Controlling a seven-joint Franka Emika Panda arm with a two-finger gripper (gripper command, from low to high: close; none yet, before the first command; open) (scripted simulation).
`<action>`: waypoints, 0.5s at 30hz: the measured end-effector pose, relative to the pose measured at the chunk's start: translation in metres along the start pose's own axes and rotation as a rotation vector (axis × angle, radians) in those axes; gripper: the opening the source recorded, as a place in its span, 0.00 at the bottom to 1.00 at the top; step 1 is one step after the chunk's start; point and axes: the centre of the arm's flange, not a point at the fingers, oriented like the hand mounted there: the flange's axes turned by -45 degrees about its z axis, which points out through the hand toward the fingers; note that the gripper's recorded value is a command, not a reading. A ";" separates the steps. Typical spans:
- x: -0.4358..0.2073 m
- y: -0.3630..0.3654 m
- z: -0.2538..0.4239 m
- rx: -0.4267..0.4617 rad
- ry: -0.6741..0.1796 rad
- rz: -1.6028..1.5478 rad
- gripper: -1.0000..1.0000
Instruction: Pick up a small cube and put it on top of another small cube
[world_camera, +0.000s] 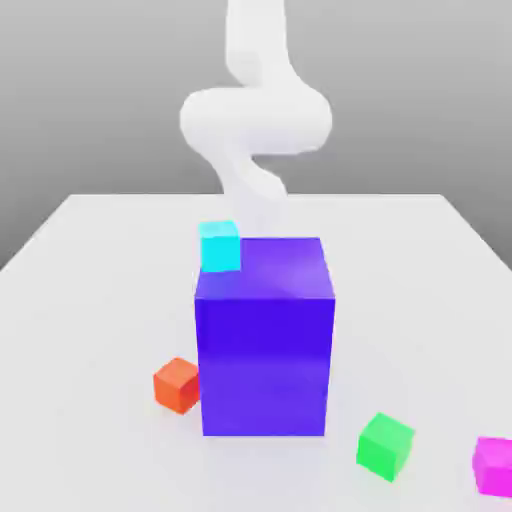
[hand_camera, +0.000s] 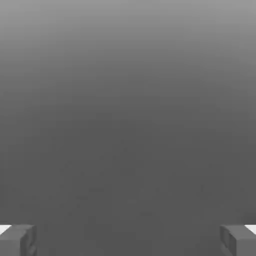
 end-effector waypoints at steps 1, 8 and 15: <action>0.002 -0.007 0.019 0.016 -0.026 -0.042 0.50; -0.008 -0.069 0.140 0.127 -0.186 -0.327 0.50; -0.052 -0.143 0.249 0.244 -0.330 -0.617 0.50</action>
